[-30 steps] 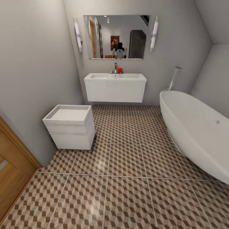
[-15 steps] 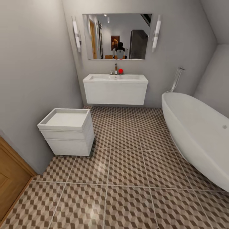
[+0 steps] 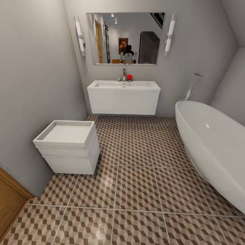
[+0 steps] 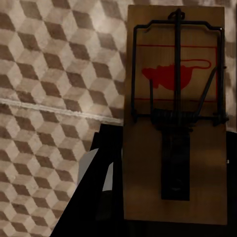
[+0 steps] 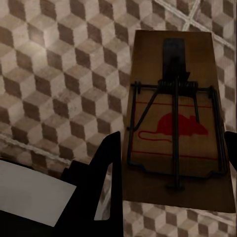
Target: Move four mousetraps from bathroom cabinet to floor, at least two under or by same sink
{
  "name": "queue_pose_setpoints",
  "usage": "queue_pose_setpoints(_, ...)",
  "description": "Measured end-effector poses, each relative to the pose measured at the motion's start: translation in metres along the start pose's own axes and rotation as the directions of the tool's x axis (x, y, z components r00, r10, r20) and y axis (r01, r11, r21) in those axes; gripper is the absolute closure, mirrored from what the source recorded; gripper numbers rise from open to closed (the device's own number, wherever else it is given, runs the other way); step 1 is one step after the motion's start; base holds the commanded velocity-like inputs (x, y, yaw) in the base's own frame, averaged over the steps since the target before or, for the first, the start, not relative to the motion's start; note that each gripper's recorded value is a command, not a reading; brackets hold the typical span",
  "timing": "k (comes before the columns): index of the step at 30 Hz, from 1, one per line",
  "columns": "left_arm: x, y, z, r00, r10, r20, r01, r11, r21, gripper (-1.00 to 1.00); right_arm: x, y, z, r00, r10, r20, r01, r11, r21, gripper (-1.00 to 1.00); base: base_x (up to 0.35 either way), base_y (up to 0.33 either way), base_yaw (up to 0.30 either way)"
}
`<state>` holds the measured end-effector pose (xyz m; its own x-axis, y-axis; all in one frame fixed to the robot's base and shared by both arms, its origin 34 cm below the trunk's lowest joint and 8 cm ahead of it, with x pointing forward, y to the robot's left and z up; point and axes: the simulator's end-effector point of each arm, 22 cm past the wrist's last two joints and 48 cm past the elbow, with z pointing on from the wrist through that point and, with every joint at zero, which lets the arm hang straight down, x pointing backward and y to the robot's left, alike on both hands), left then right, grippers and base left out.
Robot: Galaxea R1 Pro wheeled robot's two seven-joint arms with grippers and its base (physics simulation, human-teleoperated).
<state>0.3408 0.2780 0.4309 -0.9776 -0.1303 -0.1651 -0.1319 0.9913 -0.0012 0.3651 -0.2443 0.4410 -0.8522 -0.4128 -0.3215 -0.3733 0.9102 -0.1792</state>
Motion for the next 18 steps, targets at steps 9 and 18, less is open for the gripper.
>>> queue_pose_setpoints(9, -0.0002, -0.0001, -0.0002, 1.000, 0.000, 0.001, 0.000, 1.000, 0.000, 1.00, -0.0004, -0.0011, -0.0001, 1.000, 0.000, 0.002, 0.000, 1.000, 0.002, 1.00, 0.298, 0.000, -0.077)
queue_pose_setpoints(18, -0.0017, -0.0001, -0.0008, 1.000, 0.000, 0.005, 0.000, 1.000, 0.000, 1.00, -0.0020, -0.0010, -0.0004, 1.000, 0.000, 0.005, 0.000, 1.000, 0.002, 1.00, 0.298, 0.000, -0.112)
